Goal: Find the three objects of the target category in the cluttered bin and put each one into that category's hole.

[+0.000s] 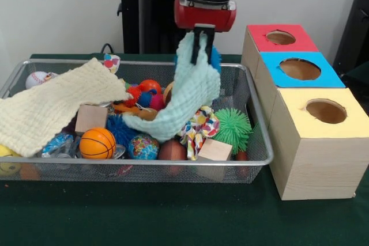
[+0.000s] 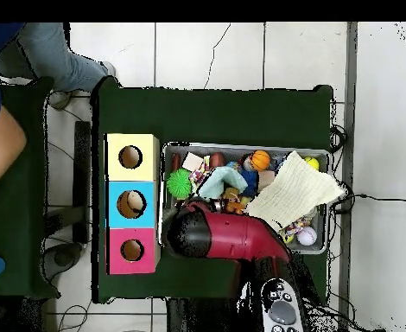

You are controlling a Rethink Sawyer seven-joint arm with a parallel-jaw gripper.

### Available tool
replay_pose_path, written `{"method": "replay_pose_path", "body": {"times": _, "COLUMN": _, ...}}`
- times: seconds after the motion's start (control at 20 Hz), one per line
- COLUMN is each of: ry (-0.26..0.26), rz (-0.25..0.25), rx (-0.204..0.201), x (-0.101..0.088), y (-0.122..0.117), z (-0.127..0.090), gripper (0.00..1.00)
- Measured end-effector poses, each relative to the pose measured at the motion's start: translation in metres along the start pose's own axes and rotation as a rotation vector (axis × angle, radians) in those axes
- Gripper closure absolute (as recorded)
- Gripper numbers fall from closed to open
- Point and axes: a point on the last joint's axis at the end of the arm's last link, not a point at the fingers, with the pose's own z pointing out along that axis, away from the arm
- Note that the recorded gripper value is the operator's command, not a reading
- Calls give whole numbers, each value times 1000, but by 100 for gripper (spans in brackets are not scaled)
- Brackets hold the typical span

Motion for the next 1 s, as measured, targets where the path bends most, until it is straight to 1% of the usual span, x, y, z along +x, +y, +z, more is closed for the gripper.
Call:
{"method": "replay_pose_path", "body": {"times": 0.05, "ry": -2, "rz": 16, "rx": -23, "x": 0, "y": 10, "z": -2, "gripper": 100}}
{"method": "replay_pose_path", "body": {"times": 0.35, "ry": -10, "rz": 33, "rx": -66, "x": 9, "y": 33, "z": 5, "gripper": 100}}
{"method": "replay_pose_path", "body": {"times": 0.4, "ry": -17, "rz": 34, "rx": -73, "x": 12, "y": 39, "z": 8, "gripper": 100}}
{"method": "replay_pose_path", "body": {"times": 0.45, "ry": -34, "rz": 29, "rx": -82, "x": 20, "y": 51, "z": 15, "gripper": 100}}
{"method": "replay_pose_path", "body": {"times": 0.6, "ry": -53, "rz": 24, "rx": -84, "x": 28, "y": 62, "z": 21, "gripper": 100}}
{"method": "replay_pose_path", "body": {"times": 0.7, "ry": -76, "rz": 18, "rx": -86, "x": 40, "y": 79, "z": 28, "gripper": 100}}
{"method": "replay_pose_path", "body": {"times": 0.8, "ry": -85, "rz": 12, "rx": -88, "x": 45, "y": 89, "z": 31, "gripper": 100}}
{"method": "replay_pose_path", "body": {"times": 0.85, "ry": -93, "rz": 2, "rx": -90, "x": 53, "y": 103, "z": 34, "gripper": 100}}
{"method": "replay_pose_path", "body": {"times": 1.0, "ry": -101, "rz": -7, "rx": -86, "x": 60, "y": 111, "z": 39, "gripper": 100}}
